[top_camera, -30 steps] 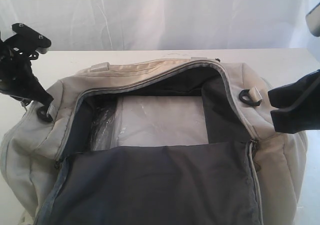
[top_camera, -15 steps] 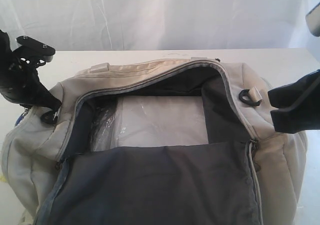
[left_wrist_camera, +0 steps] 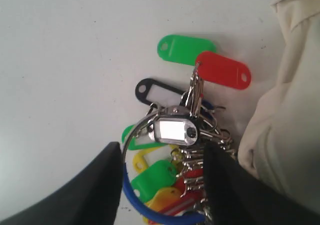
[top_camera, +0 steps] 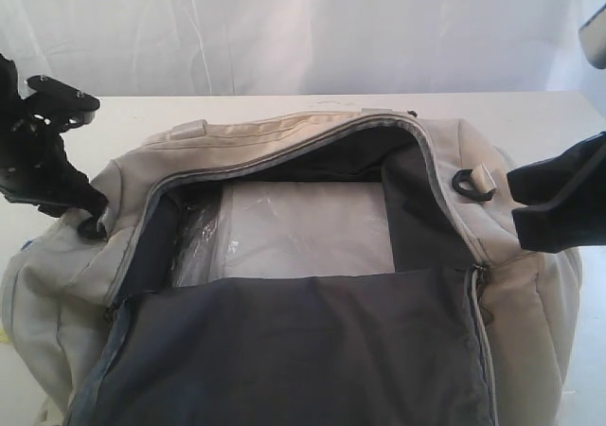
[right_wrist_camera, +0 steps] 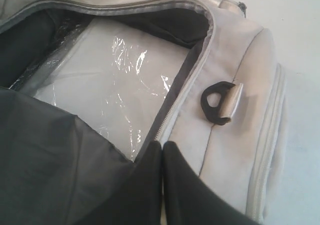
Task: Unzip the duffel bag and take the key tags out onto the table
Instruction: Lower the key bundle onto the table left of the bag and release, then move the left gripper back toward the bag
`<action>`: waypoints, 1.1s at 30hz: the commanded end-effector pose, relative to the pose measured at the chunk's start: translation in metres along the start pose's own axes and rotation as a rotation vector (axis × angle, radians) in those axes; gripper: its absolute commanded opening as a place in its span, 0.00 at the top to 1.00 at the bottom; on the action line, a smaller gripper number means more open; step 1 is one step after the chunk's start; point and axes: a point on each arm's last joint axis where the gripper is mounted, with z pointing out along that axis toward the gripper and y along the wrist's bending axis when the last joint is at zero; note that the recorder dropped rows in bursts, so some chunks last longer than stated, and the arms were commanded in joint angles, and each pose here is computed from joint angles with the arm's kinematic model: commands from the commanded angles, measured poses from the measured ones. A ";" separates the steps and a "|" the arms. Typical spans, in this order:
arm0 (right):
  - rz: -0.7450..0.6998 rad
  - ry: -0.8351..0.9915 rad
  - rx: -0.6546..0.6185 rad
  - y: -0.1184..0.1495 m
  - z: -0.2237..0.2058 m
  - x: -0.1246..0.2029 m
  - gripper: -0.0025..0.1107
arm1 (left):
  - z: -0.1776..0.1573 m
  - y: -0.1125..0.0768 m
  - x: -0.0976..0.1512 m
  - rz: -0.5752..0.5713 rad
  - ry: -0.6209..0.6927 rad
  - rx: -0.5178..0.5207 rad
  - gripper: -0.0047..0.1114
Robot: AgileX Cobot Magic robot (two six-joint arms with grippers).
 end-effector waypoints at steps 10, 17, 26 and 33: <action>0.003 -0.017 0.001 0.000 0.000 -0.001 0.98 | -0.215 -0.017 0.045 0.074 -0.299 0.339 0.80; 0.003 -0.029 0.004 0.000 0.000 -0.002 0.98 | -0.250 -0.055 0.148 0.163 -0.474 0.512 0.96; 0.003 -0.015 0.006 -0.001 0.005 0.005 0.98 | -0.201 -0.073 0.204 0.104 -0.460 0.483 0.96; 0.006 -0.022 0.010 -0.002 0.008 0.007 0.98 | -0.150 -0.076 0.213 0.000 -0.405 0.430 0.96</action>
